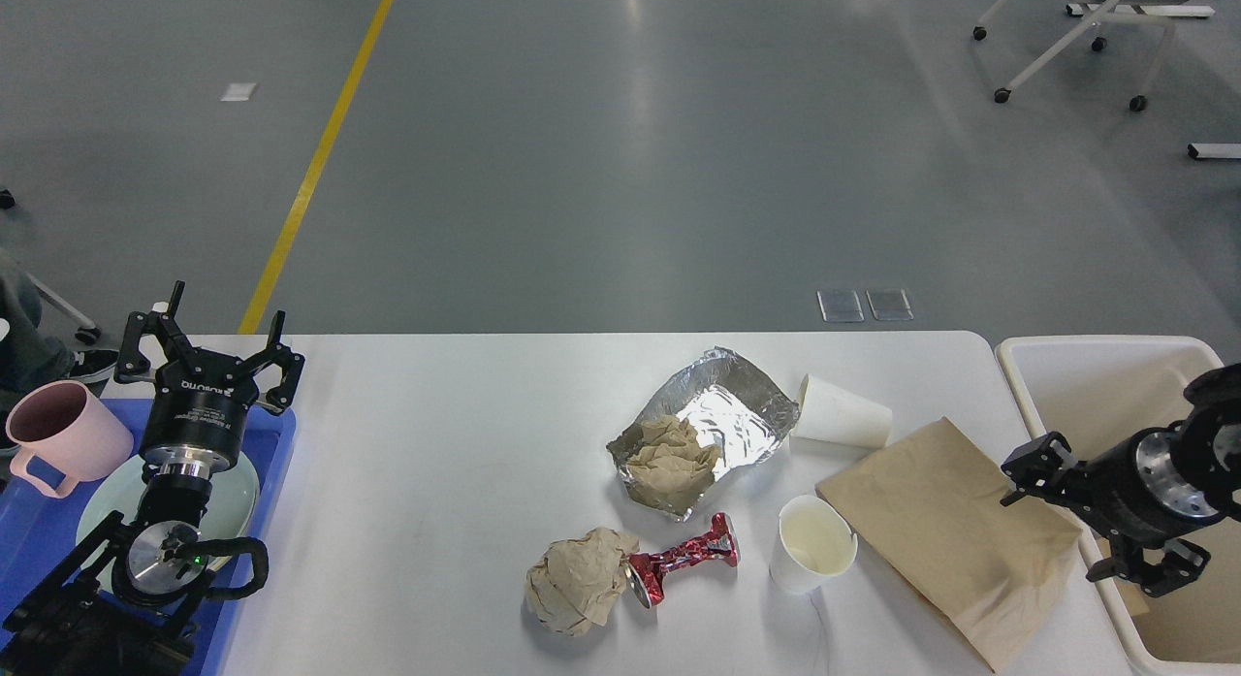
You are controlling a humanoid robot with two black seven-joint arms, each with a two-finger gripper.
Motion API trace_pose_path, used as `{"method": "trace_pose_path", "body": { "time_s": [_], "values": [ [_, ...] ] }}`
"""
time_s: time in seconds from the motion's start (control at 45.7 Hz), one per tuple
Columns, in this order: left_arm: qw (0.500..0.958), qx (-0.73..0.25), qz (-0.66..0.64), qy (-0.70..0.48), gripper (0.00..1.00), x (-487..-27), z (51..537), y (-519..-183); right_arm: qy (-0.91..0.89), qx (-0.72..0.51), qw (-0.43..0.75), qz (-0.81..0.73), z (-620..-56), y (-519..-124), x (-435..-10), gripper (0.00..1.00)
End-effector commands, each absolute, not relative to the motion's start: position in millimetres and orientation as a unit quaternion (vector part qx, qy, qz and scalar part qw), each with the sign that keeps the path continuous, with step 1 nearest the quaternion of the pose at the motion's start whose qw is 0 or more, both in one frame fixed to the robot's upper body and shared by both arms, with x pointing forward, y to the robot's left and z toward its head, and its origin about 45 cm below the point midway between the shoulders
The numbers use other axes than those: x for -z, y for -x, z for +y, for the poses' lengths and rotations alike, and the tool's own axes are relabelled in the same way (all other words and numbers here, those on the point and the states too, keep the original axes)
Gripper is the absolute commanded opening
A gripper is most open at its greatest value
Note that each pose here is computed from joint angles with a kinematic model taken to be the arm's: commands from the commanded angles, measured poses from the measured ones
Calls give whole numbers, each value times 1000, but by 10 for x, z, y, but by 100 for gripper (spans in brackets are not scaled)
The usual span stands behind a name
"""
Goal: Tidy desktop
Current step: 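Lower the right gripper down over the brown paper bag, then grasp the brown paper bag with the right gripper and lift it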
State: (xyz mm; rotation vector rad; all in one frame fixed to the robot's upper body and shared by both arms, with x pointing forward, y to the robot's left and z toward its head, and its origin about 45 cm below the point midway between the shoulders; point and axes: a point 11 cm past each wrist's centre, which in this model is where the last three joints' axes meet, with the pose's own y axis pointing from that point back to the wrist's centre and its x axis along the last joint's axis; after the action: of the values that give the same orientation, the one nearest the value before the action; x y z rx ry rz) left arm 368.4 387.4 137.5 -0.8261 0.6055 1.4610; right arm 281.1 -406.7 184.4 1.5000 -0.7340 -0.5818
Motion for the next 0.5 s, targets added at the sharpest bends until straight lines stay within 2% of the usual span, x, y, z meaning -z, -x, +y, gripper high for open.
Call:
{"method": "trace_pose_path", "body": {
  "time_s": [0.0, 0.481],
  "values": [
    [628, -637, 264, 361, 96, -1379, 3873, -3688, -659, 273, 608, -350, -4079, -2825, -1594, 100],
    [628, -637, 263, 360, 96, -1382, 3880, -3688, -615, 283, 621, -396, -4257, -2699, -1113, 100]
  ]
}}
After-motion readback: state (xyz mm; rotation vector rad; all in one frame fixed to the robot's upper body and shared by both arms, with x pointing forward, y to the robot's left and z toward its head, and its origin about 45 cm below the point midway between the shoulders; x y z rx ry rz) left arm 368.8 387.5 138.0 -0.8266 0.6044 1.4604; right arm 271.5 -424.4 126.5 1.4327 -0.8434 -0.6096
